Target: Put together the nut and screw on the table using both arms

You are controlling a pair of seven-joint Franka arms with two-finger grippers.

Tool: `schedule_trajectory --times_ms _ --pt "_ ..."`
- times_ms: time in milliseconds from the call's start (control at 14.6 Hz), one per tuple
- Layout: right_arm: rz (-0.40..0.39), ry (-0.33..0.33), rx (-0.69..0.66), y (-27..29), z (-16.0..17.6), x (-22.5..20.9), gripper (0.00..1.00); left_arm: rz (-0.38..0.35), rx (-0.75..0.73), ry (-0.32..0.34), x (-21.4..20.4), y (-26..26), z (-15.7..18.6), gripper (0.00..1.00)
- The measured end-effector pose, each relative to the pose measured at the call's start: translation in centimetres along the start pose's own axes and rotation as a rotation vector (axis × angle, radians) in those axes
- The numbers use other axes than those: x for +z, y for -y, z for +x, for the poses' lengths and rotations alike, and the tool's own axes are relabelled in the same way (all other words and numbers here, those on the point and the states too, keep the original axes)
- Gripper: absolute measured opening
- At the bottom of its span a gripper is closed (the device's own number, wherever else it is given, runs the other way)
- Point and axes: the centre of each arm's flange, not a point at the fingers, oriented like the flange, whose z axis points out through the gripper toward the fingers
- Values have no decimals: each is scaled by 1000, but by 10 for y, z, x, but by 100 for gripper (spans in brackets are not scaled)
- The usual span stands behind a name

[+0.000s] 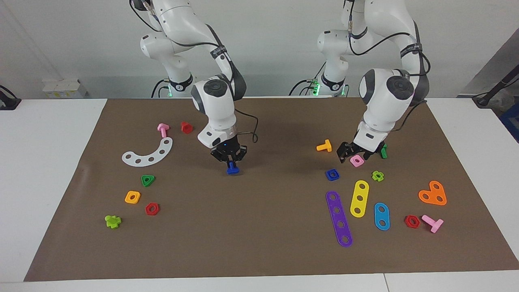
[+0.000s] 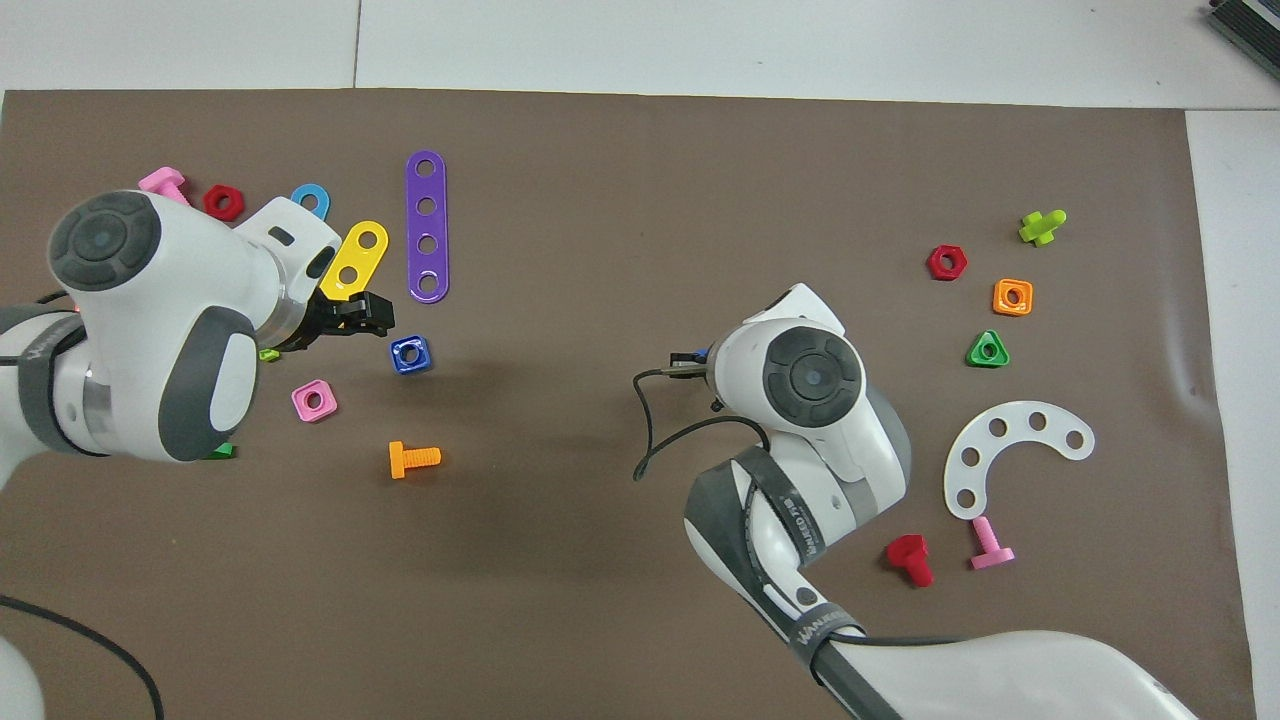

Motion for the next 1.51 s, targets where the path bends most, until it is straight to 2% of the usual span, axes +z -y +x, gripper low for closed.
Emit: schedule_trajectory --times_ms 205,274,548,616,685,753,959,1027,1096,1164,1301,1507 --pt "-12 10 10 33 6 12 19 -3 -42 2 31 -14 -2 93" --pt "-15 13 10 34 8 14 26 -6 -46 -3 39 -19 -1 90" --pt "-21 9 23 30 18 3 69 -9 -46 5 75 -37 -4 88" --pt "-24 6 33 25 23 -9 79 -6 -44 10 78 -38 -5 81" --pt "-27 0 52 15 31 -27 91 -3 -42 19 80 -38 -7 81" --pt "-31 -6 77 1 39 -48 99 2 -37 31 82 -40 -10 78" --pt "-42 -22 149 -42 55 -110 100 9 -23 46 84 -47 -16 72" --pt "-41 -33 171 -55 58 -127 100 9 -22 46 84 -48 -16 67" --pt "-41 -43 192 -69 62 -143 100 9 -21 47 85 -48 -16 56" --pt "-43 -51 212 -85 65 -157 100 9 -22 47 85 -48 -16 56" --pt "-57 -53 238 -119 71 -180 100 9 -23 44 84 -47 -15 47" --pt "-77 -51 241 -169 76 -207 100 4 -24 33 79 -48 -12 47"
